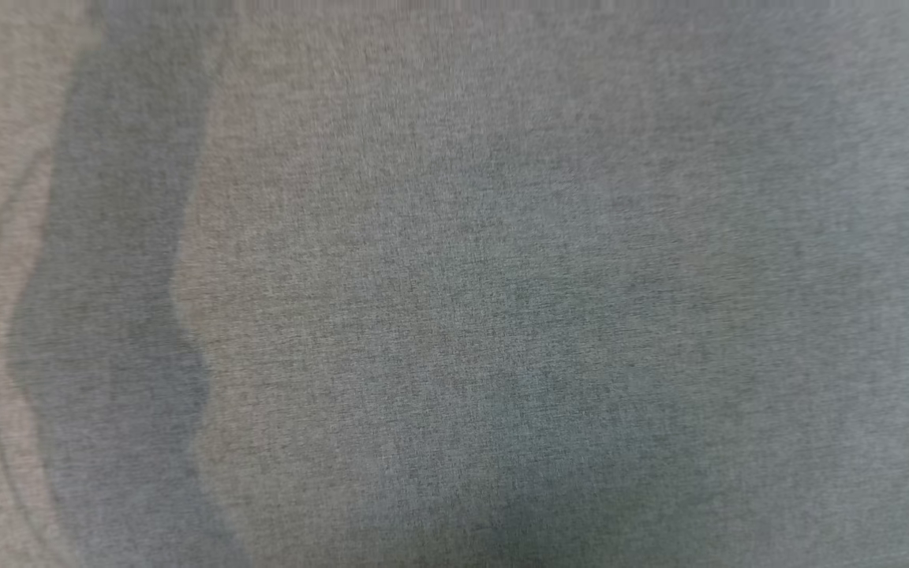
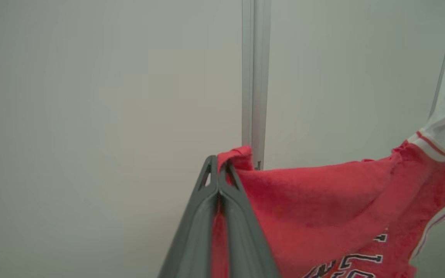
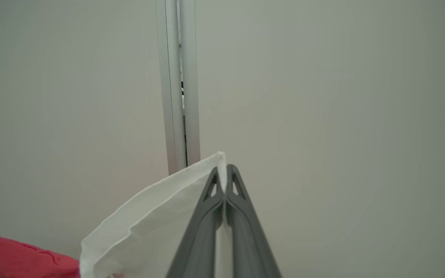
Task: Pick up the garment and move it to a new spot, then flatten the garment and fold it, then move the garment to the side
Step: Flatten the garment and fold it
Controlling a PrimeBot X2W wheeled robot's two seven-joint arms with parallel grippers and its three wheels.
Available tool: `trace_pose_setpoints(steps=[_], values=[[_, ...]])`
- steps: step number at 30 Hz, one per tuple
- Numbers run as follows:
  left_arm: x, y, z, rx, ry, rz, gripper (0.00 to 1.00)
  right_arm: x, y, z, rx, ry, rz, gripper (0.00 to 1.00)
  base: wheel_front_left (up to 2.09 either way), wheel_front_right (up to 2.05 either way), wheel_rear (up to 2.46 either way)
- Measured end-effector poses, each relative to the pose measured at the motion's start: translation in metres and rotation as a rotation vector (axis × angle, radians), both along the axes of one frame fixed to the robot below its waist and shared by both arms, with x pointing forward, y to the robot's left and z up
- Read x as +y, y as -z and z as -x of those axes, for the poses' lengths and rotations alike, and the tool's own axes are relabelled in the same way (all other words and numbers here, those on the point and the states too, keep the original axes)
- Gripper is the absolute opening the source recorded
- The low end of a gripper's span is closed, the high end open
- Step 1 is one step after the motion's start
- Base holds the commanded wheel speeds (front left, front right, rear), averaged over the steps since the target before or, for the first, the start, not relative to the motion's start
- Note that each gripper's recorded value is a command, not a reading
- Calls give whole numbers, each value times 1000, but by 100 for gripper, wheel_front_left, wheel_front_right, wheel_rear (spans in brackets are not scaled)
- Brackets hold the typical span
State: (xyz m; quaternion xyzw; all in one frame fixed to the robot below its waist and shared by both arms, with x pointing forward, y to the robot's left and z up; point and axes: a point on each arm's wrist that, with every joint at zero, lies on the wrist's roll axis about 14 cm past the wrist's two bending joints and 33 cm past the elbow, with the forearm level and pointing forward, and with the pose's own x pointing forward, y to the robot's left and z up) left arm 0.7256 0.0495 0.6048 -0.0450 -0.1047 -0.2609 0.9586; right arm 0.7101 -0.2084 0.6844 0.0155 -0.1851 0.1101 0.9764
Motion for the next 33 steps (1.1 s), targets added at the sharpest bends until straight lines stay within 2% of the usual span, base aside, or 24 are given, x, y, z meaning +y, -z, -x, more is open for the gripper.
trace_pose_setpoints(steps=[15,23,33], values=[[11,63,120,139,-6,131,0,1,107,131,194,-99,-122,0,0,0,0],[26,111,187,283,-75,180,0,5,165,205,345,-82,-208,0,0,0,0],[41,151,257,419,-140,200,0,7,204,279,489,-23,-261,0,0,0,0]])
